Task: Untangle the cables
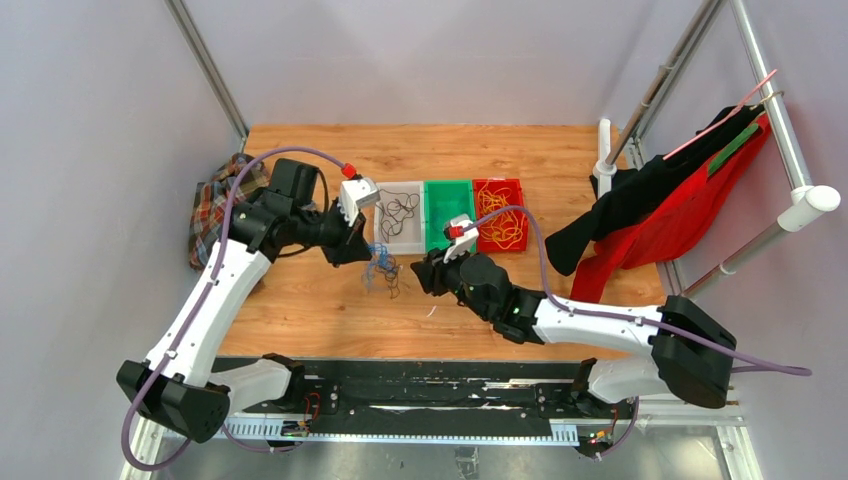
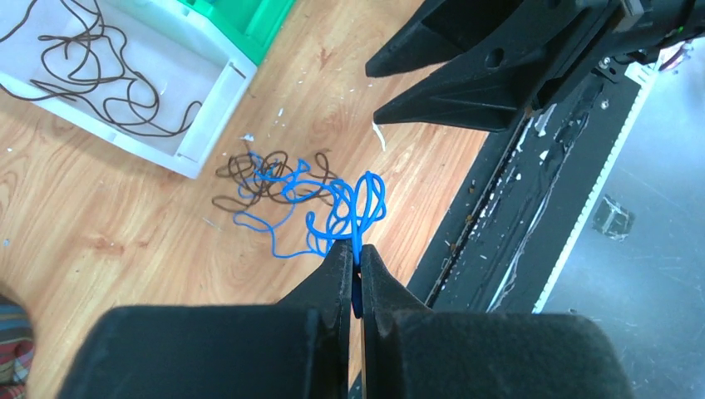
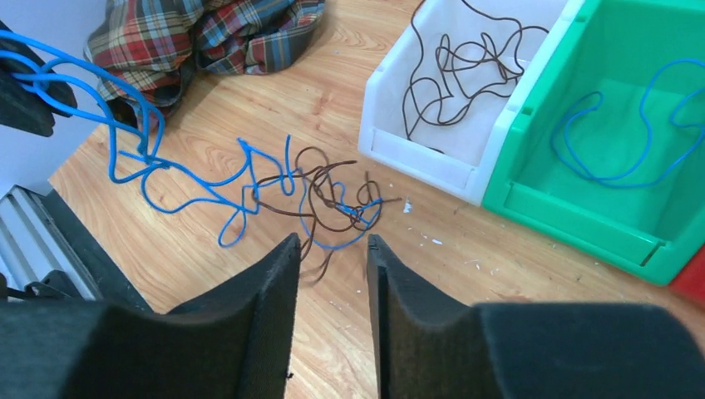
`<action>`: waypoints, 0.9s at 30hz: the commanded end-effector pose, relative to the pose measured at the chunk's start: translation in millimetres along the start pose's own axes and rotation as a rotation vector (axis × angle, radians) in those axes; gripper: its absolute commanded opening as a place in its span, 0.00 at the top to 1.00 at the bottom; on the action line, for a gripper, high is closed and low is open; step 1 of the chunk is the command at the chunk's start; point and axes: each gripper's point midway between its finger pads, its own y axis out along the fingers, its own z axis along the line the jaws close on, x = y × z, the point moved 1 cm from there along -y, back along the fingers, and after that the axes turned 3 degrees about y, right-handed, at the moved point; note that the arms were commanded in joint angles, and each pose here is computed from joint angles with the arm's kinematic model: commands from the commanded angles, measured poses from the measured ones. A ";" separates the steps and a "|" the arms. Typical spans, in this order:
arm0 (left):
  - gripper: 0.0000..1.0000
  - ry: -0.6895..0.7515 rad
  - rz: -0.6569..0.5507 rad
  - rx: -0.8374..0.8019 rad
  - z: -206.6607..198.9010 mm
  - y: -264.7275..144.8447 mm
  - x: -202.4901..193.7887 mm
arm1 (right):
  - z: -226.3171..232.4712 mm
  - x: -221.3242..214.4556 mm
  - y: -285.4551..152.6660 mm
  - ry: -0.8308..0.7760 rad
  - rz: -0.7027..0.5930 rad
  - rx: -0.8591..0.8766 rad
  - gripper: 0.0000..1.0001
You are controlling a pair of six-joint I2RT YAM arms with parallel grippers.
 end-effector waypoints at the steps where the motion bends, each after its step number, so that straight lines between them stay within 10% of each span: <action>1: 0.99 0.056 -0.001 -0.003 -8.1 -12.1 2.6 | 9.8 15.6 -8.0 -0.030 -0.033 0.018 0.60; 9: 0.99 0.106 -0.021 -0.050 -19.7 -20.1 9.6 | 59.0 47.7 -9.6 -0.092 -0.075 0.142 0.37; 27: 0.99 0.011 -0.008 0.025 -14.6 -27.9 14.1 | 86.9 72.9 -14.9 -0.171 -0.183 0.134 0.34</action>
